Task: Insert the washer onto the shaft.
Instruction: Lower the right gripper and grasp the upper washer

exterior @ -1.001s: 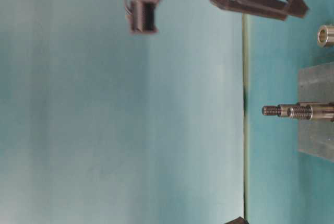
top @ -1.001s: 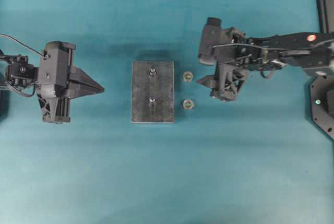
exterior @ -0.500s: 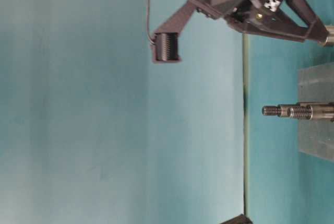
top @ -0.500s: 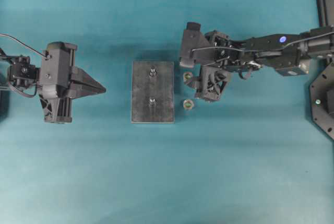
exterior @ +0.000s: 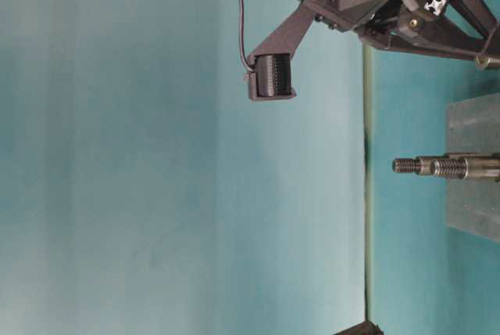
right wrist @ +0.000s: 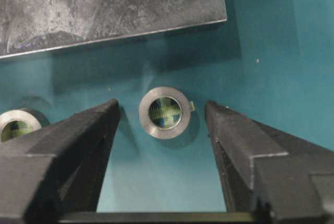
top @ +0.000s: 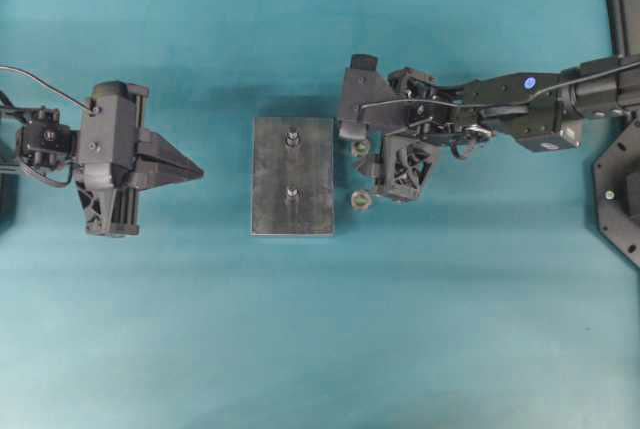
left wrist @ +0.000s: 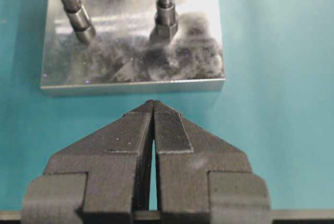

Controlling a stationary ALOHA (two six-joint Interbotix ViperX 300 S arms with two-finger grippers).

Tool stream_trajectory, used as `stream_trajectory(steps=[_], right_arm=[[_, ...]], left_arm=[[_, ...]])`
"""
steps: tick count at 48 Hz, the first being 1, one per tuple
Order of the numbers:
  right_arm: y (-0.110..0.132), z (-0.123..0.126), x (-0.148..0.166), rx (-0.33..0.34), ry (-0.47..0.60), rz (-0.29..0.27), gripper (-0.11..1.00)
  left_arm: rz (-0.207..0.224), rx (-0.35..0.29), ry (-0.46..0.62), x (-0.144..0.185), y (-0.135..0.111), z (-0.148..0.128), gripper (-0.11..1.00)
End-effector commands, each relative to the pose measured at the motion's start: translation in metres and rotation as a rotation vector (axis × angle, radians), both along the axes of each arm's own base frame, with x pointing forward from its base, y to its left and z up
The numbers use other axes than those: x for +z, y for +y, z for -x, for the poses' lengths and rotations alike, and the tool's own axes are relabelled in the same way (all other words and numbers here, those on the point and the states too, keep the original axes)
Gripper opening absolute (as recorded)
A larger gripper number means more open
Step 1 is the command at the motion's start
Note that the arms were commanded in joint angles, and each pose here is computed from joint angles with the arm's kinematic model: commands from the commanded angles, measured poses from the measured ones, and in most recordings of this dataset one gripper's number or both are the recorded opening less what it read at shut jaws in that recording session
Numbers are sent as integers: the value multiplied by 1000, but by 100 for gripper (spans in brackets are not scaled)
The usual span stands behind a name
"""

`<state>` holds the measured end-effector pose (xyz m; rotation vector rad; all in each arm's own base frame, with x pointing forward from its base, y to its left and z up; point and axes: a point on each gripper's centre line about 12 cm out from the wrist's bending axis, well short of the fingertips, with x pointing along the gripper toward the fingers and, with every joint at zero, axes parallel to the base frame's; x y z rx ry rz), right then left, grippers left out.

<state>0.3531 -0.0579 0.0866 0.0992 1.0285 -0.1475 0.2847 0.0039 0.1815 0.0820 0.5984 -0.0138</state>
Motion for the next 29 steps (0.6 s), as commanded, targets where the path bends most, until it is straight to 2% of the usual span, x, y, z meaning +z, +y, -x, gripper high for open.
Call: stream_trajectory(steps=[1,15,23,29], right_arm=[[-1,-4,4,2,-18,5,65],[-1,-4,-3,0,0,0,36],[-5,-4,0,-12,-8,1,35],[-6,-7,16,-14,-42,7,35]], left_arm=[[-2,0,-29,8,0,-4,0],[0,1,-29,8,0,-5,0],[1,2,-31,8,0,-5,0],[1,2,-31,8,0,-5,0]])
